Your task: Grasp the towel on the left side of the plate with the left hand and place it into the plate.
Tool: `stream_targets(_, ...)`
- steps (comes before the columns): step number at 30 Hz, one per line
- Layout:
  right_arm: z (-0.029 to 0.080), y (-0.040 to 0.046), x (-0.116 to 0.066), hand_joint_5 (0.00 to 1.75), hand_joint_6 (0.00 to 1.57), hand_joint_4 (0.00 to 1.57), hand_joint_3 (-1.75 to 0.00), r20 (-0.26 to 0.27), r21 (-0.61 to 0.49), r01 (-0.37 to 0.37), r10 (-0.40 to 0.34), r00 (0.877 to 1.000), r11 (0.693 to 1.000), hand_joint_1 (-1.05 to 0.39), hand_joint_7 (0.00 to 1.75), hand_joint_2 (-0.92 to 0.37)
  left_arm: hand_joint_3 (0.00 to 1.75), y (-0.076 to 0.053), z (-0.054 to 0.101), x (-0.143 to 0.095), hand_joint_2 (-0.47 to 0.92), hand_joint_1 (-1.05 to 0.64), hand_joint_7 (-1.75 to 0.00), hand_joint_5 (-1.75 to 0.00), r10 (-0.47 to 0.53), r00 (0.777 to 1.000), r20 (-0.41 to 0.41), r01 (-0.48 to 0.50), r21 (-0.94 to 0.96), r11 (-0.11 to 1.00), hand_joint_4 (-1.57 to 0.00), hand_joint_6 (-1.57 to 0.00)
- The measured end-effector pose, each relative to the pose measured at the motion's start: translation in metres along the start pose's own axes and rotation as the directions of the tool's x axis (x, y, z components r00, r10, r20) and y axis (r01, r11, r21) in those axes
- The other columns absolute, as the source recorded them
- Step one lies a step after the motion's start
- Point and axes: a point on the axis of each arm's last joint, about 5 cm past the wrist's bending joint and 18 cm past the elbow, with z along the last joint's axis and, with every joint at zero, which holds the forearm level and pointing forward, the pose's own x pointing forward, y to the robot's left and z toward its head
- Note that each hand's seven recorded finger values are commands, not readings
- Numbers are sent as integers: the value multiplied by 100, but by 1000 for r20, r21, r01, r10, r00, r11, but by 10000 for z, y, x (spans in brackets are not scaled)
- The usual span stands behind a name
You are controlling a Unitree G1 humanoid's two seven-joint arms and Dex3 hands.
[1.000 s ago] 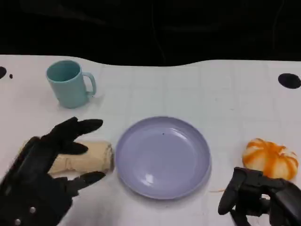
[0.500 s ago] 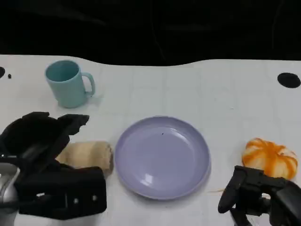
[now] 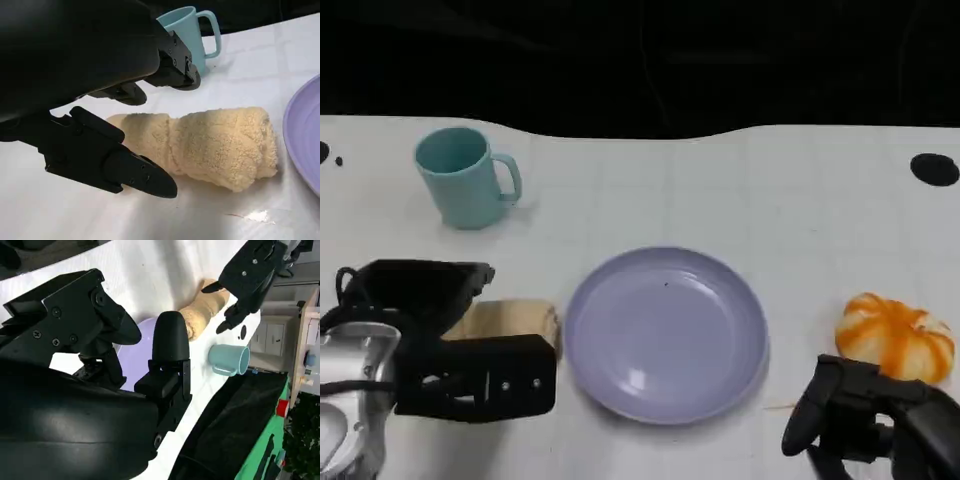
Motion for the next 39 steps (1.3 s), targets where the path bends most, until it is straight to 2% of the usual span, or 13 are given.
stream_targets(4, 14, 8, -6, 175, 61, 74, -117, 7, 0, -5, 5, 1000, 1000, 0, 149, -55, 1, -192, -25, 188, 90, -46, -1, -9, -73, 996, -49, 74, 21, 997, -49, -37)
stream_targets(9, 16, 10, -10, 175, 62, 75, -116, 7, -1, -4, 4, 1000, 1000, -1, 148, -55, 7, -289, -33, 306, 92, -31, -6, -17, -62, 998, -32, 64, 46, 997, -71, -52)
stream_targets(11, 16, 10, -11, 175, 62, 75, -116, 7, -1, -4, 4, 1000, 1000, -2, 148, -55, 12, -329, -55, 331, 92, -27, -3, -71, -28, 999, -22, 29, 39, 999, -63, -68)
stream_targets(13, 16, 11, -11, 175, 62, 75, -116, 7, 0, -4, 4, 1000, 1000, -1, 147, -56, 22, -370, -80, 338, 92, -24, -9, -96, 10, 1000, -9, -9, 24, 1000, -73, -92)
stream_targets(16, 16, 12, -10, 175, 62, 75, -116, 8, 2, -4, 4, 1000, 1000, -1, 147, -56, 12, -442, -136, 341, 92, -22, -16, -147, 69, 997, 18, -68, -24, 997, -81, -119)
stream_targets(17, 16, 12, -10, 175, 62, 75, -116, 8, 2, -4, 4, 1000, 1000, -1, 147, -56, 12, -465, -155, 340, 91, -20, -85, -163, 89, 996, 25, -88, -37, 995, -84, -98)
stream_targets(18, 16, 12, -10, 175, 62, 75, -116, 8, 2, -4, 4, 1000, 1000, -1, 147, -56, 12, -493, -176, 338, 92, -19, -127, -169, 113, 993, 34, -112, -48, 993, -85, -81)
stream_targets(19, 16, 12, -10, 175, 62, 75, -116, 8, 3, -4, 4, 1000, 1000, -1, 147, -56, 18, -519, -194, 335, 92, -19, -155, -172, 135, 990, 43, -133, -53, 990, -85, -69)
stream_targets(20, 16, 12, -10, 175, 62, 75, -116, 8, 3, -4, 4, 1000, 1000, -1, 147, -56, 21, -541, -207, 332, 92, -19, -165, -173, 154, 987, 51, -151, -57, 987, -84, -64)
stream_targets(22, 16, 12, -10, 175, 62, 75, -115, 8, 3, -4, 4, 1000, 1000, -3, 146, -56, 23, -557, -222, 326, 92, -19, -173, -174, 178, 982, 63, -174, -60, 983, -84, -61)
stream_targets(27, 18, 11, -8, 175, 62, 75, -114, 9, 2, -4, 4, 1000, 1000, -3, 146, -56, 24, -555, -219, 297, 90, -21, -175, -175, 229, 971, 74, -224, -75, 972, -85, -58)
stream_targets(34, 24, 9, 2, 175, 63, 75, -115, 14, 0, -5, 5, 1000, 1000, -2, 146, -56, 24, -369, -199, 221, 88, -21, -175, -175, 351, 935, 59, -340, -144, 929, -86, -59)
stream_targets(39, 22, 9, 1, 175, 64, 75, -114, 11, 0, -4, 4, 1000, 1000, -2, 145, -56, 25, -279, -176, 146, 88, -21, -175, -175, 367, 929, 38, -358, -145, 922, -84, -55)
